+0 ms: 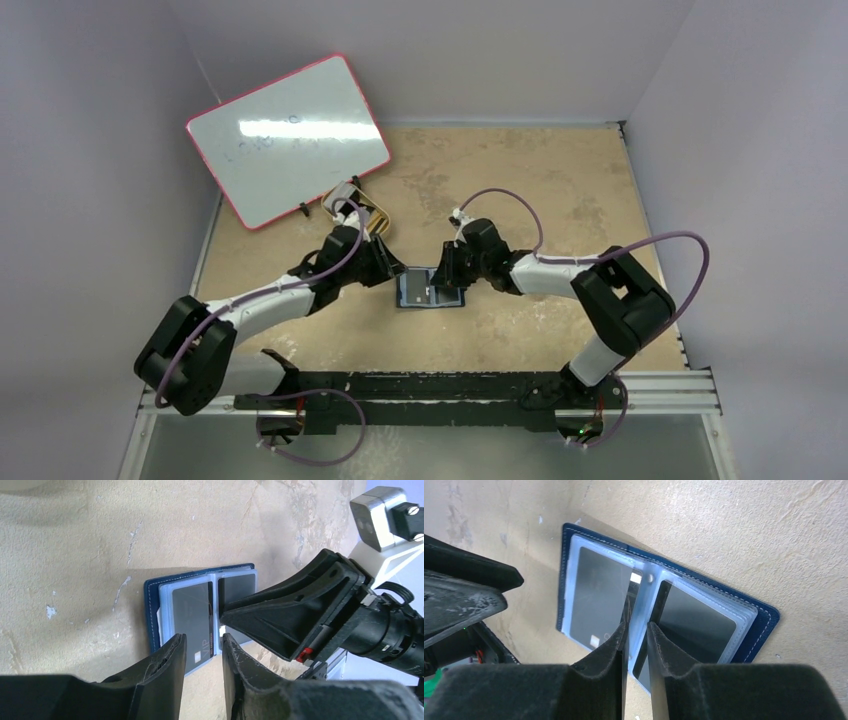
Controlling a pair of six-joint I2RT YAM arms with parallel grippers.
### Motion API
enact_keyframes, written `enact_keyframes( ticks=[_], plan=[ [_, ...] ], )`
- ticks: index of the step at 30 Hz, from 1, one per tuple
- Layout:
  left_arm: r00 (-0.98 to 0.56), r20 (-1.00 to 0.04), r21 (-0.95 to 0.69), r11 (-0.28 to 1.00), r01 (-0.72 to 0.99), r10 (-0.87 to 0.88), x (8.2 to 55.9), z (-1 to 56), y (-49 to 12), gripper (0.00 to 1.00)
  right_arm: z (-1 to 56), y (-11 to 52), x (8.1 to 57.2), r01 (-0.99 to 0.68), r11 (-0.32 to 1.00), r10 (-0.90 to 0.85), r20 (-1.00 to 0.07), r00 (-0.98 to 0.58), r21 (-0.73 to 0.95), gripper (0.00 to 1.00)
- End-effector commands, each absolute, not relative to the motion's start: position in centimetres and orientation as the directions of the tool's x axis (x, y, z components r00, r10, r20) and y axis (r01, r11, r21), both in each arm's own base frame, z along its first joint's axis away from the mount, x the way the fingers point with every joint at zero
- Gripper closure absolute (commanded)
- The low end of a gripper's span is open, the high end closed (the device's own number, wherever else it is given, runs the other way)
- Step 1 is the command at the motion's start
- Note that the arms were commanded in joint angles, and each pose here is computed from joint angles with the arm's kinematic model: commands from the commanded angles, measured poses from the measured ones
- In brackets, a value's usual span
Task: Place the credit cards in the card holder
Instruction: Insert the credit card into the card holder.
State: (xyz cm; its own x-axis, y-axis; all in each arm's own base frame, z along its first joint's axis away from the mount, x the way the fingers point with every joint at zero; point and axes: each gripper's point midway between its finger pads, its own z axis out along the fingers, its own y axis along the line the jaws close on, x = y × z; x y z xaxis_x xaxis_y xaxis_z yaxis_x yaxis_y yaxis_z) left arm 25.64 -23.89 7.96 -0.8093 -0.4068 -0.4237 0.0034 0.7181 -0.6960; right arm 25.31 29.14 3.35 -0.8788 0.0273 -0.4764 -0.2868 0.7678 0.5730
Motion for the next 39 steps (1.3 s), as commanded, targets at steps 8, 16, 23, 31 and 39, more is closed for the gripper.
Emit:
enact_keyframes(
  ticks=[8,16,23,31,39],
  plan=[
    [-0.783,-0.422,-0.772,0.634,0.046,-0.457,26.9,8.6,-25.5,0.63,1.5,28.1,25.4,-0.265,0.802,0.041,-0.492,-0.870,0.536,0.82],
    [-0.787,-0.401,-0.802,0.594,0.055,-0.469,27.0,9.2,-26.2,0.63,1.5,28.2,25.3,-0.267,0.796,0.041,-0.489,-0.871,0.542,0.82],
    [-0.801,-0.378,-0.793,0.609,0.022,-0.464,26.8,7.6,-26.1,0.61,1.5,28.4,25.1,-0.268,0.789,0.042,-0.483,-0.875,0.553,0.81],
    [-0.820,-0.353,-0.792,0.611,0.004,-0.452,26.6,6.3,-26.4,0.59,1.3,28.4,25.2,-0.264,0.792,0.039,-0.478,-0.877,0.550,0.82],
    [-0.827,-0.349,-0.742,0.669,-0.044,-0.441,26.2,4.6,-25.3,0.59,1.3,28.4,25.2,-0.261,0.792,0.042,-0.476,-0.879,0.552,0.81]
  ],
)
